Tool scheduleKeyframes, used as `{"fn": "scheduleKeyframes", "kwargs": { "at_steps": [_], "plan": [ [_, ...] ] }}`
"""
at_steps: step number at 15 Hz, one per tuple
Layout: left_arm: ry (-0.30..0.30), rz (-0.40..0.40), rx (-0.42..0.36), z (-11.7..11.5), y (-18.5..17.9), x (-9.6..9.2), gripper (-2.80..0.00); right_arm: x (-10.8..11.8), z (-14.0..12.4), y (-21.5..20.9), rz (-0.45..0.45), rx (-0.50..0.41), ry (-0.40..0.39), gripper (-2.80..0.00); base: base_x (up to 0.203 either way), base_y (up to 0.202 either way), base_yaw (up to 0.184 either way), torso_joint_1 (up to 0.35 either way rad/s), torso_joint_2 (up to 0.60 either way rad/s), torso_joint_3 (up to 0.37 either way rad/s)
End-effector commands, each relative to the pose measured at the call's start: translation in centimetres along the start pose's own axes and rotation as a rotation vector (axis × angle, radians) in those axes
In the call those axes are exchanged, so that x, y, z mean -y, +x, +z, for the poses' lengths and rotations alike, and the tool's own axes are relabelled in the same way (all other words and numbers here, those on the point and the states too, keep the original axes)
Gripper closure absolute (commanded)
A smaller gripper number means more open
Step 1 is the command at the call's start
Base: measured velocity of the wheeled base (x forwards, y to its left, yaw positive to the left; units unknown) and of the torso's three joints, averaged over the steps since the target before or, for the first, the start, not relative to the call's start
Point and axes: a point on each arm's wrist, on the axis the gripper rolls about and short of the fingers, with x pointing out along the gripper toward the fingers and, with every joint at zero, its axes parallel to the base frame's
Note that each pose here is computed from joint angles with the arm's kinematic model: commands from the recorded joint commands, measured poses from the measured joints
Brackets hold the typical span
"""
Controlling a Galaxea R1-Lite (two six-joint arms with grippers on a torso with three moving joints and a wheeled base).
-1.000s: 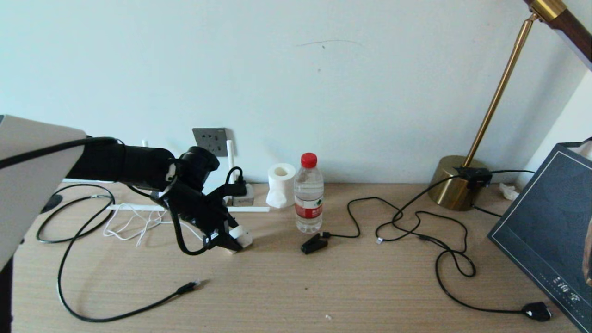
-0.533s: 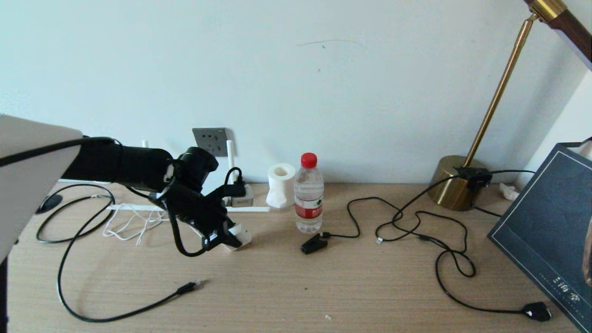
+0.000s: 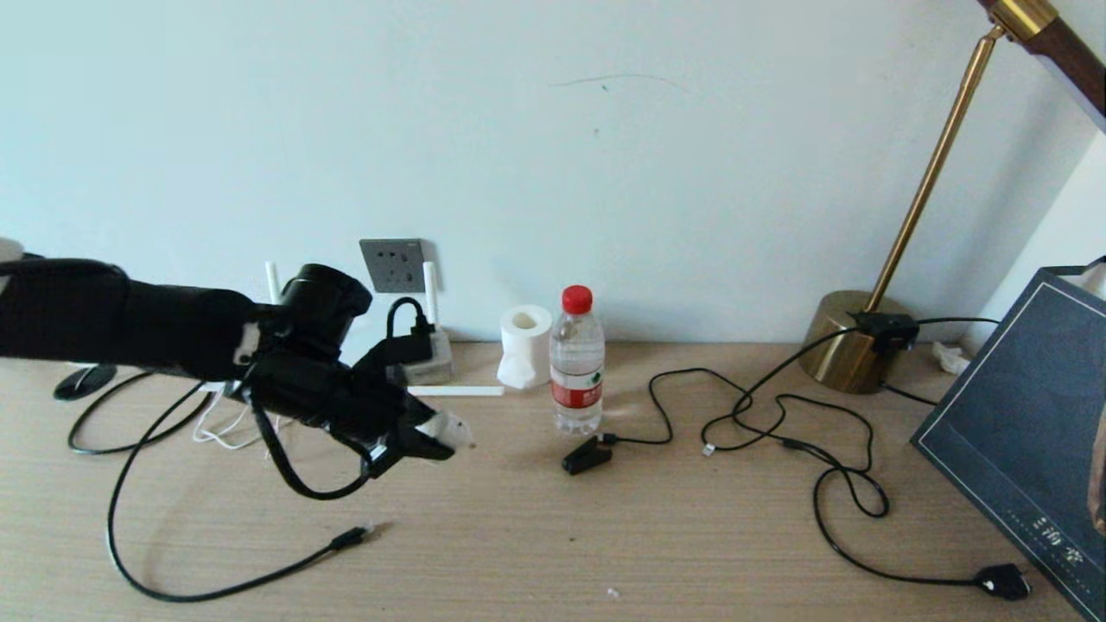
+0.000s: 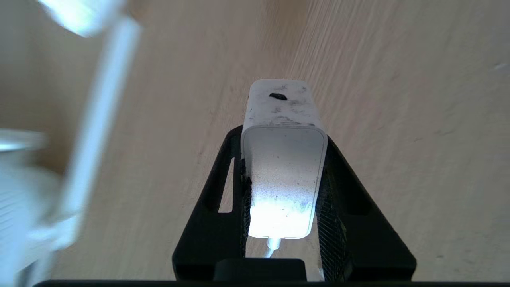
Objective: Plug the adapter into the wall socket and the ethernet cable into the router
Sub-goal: Align plug and socket
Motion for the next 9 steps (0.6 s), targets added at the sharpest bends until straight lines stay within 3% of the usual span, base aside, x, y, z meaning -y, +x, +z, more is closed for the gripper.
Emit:
{"fn": "scheduleKeyframes", "kwargs": {
  "at_steps": [1,3,4,7,8,9],
  "plan": [
    [0.045,0.109,0.098,1.4,-5.7,1.8,0.00,0.0,0.0,0.0,0.000,0.000,0.000,0.00,0.000,0.000,0.000,0.000,0.00,0.000],
    [-0.001,0.185,0.219,3.0,-10.5,3.3,0.00,0.0,0.0,0.0,0.000,0.000,0.000,0.00,0.000,0.000,0.000,0.000,0.00,0.000],
    [-0.091,0.210,0.282,4.0,-12.7,4.0,0.00,0.0,0.0,0.0,0.000,0.000,0.000,0.00,0.000,0.000,0.000,0.000,0.00,0.000],
    [-0.607,0.170,0.502,6.4,-17.6,5.7,0.00,0.0,0.0,0.0,0.000,0.000,0.000,0.00,0.000,0.000,0.000,0.000,0.00,0.000],
    [-0.755,0.180,0.568,6.7,-18.9,6.0,0.00,0.0,0.0,0.0,0.000,0.000,0.000,0.00,0.000,0.000,0.000,0.000,0.00,0.000],
    [-0.861,0.248,0.610,6.1,-19.1,5.8,0.00,0.0,0.0,0.0,-0.001,0.000,0.000,0.00,0.000,0.000,0.000,0.000,0.00,0.000]
  ]
}}
